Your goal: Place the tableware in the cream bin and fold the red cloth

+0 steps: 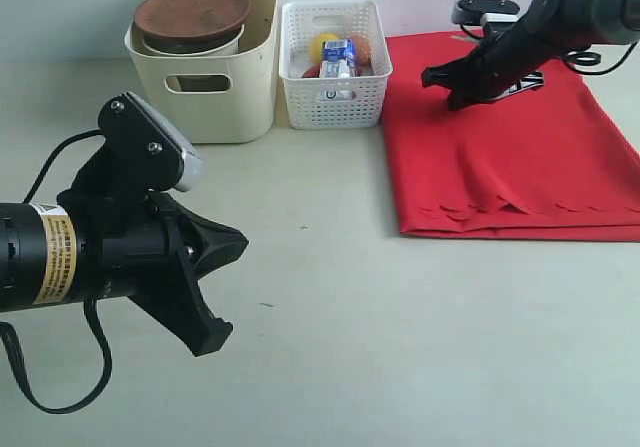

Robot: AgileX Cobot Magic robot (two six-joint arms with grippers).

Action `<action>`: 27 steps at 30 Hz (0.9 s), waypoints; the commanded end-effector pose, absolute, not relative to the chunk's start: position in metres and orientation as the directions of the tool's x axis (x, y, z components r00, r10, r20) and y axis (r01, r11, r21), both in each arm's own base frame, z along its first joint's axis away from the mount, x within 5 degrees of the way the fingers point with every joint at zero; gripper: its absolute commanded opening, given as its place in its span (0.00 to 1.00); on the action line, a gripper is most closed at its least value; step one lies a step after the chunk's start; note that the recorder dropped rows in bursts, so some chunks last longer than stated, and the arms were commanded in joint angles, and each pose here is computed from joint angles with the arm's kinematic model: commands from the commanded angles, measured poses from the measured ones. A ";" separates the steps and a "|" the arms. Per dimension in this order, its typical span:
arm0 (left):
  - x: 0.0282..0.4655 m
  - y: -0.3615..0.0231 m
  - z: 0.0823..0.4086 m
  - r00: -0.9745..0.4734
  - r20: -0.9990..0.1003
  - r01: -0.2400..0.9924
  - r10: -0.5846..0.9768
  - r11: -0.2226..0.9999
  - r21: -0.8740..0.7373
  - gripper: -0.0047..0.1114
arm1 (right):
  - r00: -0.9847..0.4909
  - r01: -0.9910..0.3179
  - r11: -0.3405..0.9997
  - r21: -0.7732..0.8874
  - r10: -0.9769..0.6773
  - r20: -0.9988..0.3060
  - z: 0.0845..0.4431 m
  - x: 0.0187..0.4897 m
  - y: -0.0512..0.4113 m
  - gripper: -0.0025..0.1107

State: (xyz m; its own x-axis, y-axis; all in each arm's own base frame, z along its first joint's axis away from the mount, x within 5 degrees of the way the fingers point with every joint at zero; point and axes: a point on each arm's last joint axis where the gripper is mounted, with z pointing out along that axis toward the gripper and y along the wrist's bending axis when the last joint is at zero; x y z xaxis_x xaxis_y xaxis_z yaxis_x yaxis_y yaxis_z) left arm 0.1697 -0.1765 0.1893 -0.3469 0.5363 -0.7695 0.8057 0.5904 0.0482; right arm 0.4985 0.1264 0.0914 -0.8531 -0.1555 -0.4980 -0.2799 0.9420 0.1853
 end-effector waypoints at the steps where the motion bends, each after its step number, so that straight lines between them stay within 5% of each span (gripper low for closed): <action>1: 0.169 -0.175 0.190 -0.344 -0.772 0.805 0.534 0.591 0.050 0.07 | -0.859 -0.336 0.928 0.162 -0.232 -0.456 0.108 0.497 0.125 0.02; 15: 0.166 -0.167 0.206 -0.341 -0.794 0.773 0.503 0.631 0.068 0.07 | -0.825 -0.324 0.938 0.121 -0.219 -0.520 0.225 0.437 0.109 0.02; 27: 0.138 -0.132 0.262 -0.228 -0.913 0.709 0.338 0.701 0.082 0.07 | -0.645 -0.194 0.968 0.161 -0.002 -0.764 0.258 0.311 0.075 0.02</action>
State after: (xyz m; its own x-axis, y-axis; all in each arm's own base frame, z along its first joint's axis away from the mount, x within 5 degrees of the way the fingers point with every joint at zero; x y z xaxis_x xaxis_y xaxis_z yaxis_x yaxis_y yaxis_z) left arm 0.1473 -0.1422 0.2564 -0.2375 0.3744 -0.8963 0.7235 0.6839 0.0940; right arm 0.3396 0.0858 0.2562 -0.7084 -0.0492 -0.7041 -0.2301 0.9592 0.1645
